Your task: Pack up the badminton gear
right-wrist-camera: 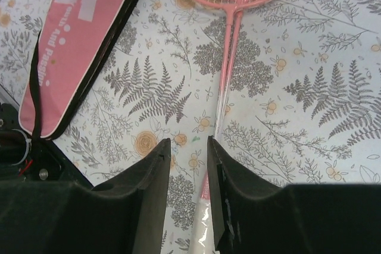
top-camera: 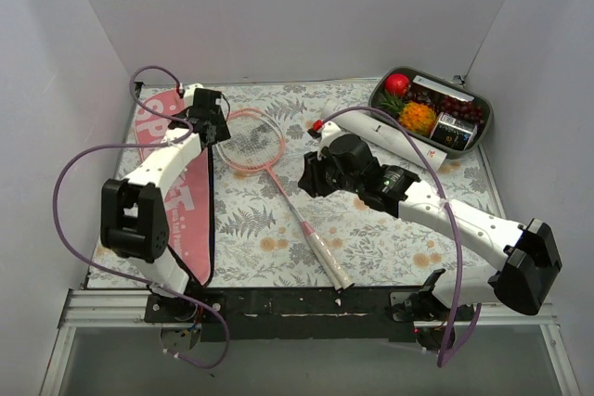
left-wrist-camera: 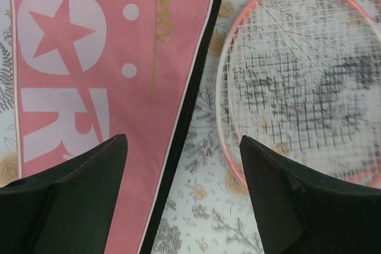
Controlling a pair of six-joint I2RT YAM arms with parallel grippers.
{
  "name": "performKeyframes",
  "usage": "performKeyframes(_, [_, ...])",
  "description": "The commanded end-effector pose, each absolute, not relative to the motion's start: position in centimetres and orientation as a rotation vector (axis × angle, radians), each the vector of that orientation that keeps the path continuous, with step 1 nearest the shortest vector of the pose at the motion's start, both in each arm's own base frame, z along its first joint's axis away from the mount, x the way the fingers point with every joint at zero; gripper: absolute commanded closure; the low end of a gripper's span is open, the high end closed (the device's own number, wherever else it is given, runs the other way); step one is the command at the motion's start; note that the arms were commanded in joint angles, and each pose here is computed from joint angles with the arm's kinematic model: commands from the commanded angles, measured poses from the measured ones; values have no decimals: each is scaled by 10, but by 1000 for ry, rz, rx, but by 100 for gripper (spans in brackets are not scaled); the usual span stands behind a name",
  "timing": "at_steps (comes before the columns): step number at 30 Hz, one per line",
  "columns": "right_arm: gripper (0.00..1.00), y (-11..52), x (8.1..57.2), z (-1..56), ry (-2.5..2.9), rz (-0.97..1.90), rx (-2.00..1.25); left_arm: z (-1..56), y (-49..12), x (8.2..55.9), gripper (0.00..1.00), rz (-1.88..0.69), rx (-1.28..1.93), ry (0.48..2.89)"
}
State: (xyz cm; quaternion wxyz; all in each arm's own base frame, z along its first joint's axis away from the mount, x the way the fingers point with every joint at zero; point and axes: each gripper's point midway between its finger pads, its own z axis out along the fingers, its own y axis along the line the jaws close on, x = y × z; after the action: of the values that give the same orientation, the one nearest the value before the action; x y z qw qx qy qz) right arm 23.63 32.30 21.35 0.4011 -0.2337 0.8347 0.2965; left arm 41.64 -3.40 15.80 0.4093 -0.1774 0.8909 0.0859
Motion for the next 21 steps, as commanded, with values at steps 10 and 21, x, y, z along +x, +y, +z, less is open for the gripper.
performKeyframes(10, [62,328,233,217,2027,846,-630,89,-22,451,37,381,-395,2329])
performKeyframes(21, [63,338,230,206,2037,913,-667,86,-4,439,49,379,-341,2341])
